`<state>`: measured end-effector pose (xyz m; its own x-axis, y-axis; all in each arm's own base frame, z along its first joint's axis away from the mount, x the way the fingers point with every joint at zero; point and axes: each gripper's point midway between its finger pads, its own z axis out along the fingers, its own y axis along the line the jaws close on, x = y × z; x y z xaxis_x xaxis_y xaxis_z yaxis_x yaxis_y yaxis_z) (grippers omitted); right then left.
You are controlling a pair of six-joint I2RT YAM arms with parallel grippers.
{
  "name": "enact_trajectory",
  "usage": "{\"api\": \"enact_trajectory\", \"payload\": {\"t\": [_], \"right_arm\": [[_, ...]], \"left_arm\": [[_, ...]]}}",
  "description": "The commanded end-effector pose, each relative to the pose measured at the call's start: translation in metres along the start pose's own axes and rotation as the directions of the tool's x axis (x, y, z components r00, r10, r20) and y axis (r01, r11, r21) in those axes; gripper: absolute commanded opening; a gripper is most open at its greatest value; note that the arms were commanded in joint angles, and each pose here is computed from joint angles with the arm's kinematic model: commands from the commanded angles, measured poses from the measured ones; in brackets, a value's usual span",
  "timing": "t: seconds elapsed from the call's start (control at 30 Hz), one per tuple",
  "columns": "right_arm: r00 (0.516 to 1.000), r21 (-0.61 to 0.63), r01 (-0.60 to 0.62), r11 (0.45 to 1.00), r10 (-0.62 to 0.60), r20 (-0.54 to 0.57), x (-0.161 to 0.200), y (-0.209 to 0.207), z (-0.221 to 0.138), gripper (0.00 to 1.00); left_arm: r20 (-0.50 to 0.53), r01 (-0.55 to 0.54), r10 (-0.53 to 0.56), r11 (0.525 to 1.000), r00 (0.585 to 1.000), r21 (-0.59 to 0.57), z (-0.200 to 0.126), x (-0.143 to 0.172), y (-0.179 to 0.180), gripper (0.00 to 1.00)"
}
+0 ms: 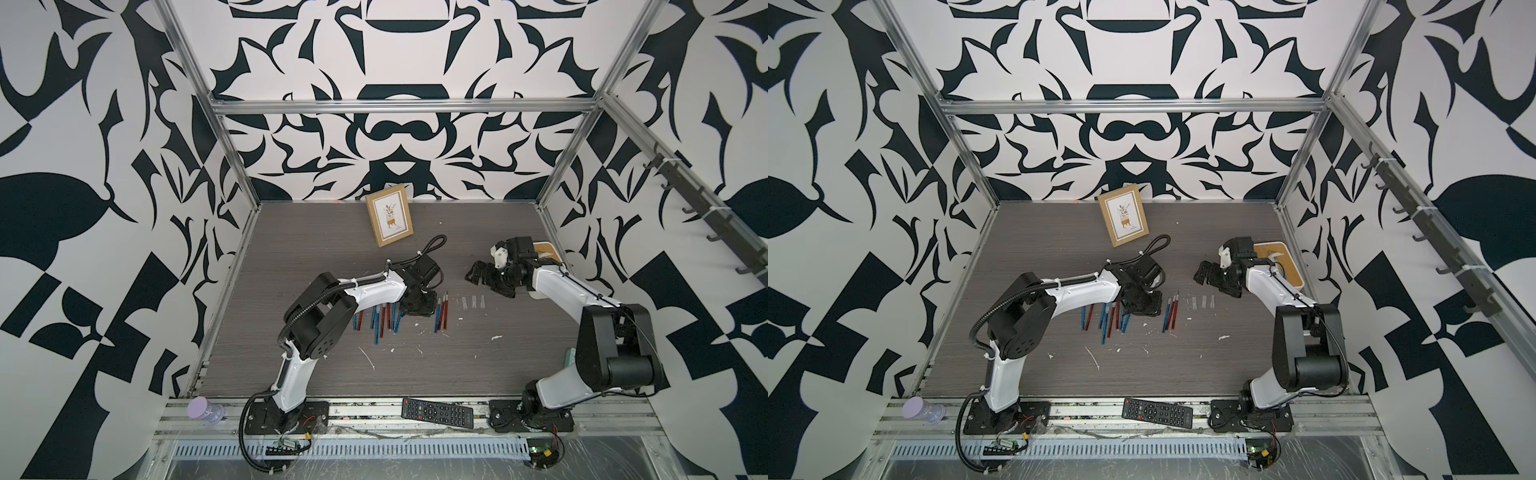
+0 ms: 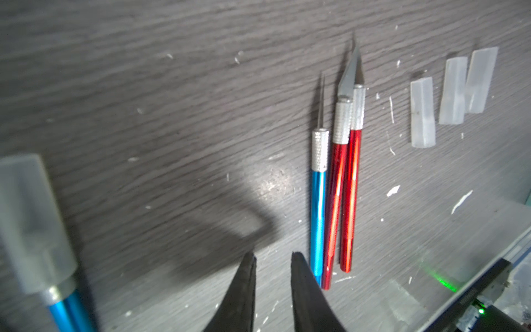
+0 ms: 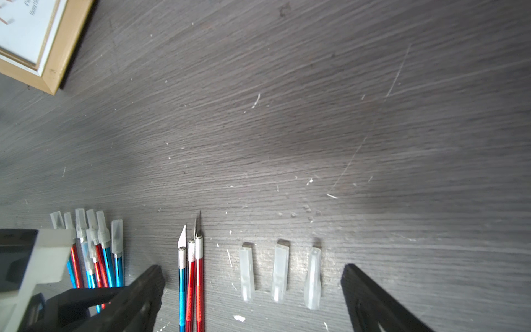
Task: Remove protective caps from carving knives
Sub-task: Place the carving knife at the center of the board.
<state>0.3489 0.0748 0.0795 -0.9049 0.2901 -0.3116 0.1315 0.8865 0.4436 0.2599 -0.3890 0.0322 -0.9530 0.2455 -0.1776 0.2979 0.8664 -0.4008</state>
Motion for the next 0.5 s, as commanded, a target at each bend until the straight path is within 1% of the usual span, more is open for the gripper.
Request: {"api": "enact_trajectory", "payload": {"t": [0.0, 0.13, 0.23, 0.3, 0.33, 0.37, 0.43, 0.47], "right_arm": [[1.0, -0.017, 0.011, 1.0, -0.011, 0.019, -0.003, 0.003, -0.004, 0.99], [1.0, -0.019, 0.009, 1.0, -0.009, 0.018, -0.002, 0.003, -0.004, 0.99], [1.0, -0.019, 0.009, 1.0, -0.009, 0.018, -0.002, 0.003, -0.003, 0.99], [1.0, -0.024, 0.011, 1.0, -0.011, 0.018, -0.002, 0.004, -0.003, 0.99], [1.0, -0.023, 0.01, 1.0, -0.009, 0.018, -0.002, 0.004, -0.003, 0.99], [1.0, -0.024, 0.009, 1.0, -0.009, 0.018, -0.002, 0.004, -0.003, 0.99], [1.0, -0.025, 0.008, 1.0, -0.007, 0.017, -0.002, 0.004, -0.002, 0.99], [1.0, -0.026, 0.007, 1.0, -0.007, 0.019, -0.003, 0.004, -0.002, 0.99]], "left_arm": [[-0.001, -0.004, 0.004, 1.0, 1.0, -0.019, -0.003, -0.001, -0.001, 0.35], [0.011, -0.012, 0.013, 1.0, 1.0, -0.028, -0.008, -0.003, -0.001, 0.48], [0.034, -0.016, 0.018, 0.998, 0.999, -0.053, -0.016, -0.006, 0.002, 0.65], [0.057, -0.017, 0.021, 0.997, 0.998, -0.081, -0.022, -0.007, 0.007, 0.79], [0.065, -0.017, 0.023, 0.996, 0.998, -0.092, -0.025, -0.008, 0.009, 0.84], [0.075, -0.019, 0.027, 0.994, 0.997, -0.107, -0.029, -0.009, 0.011, 0.9], [0.088, -0.023, 0.035, 0.991, 0.996, -0.13, -0.035, -0.01, 0.014, 1.0], [0.092, -0.025, 0.038, 0.99, 0.995, -0.142, -0.037, -0.01, 0.016, 1.0]]}}
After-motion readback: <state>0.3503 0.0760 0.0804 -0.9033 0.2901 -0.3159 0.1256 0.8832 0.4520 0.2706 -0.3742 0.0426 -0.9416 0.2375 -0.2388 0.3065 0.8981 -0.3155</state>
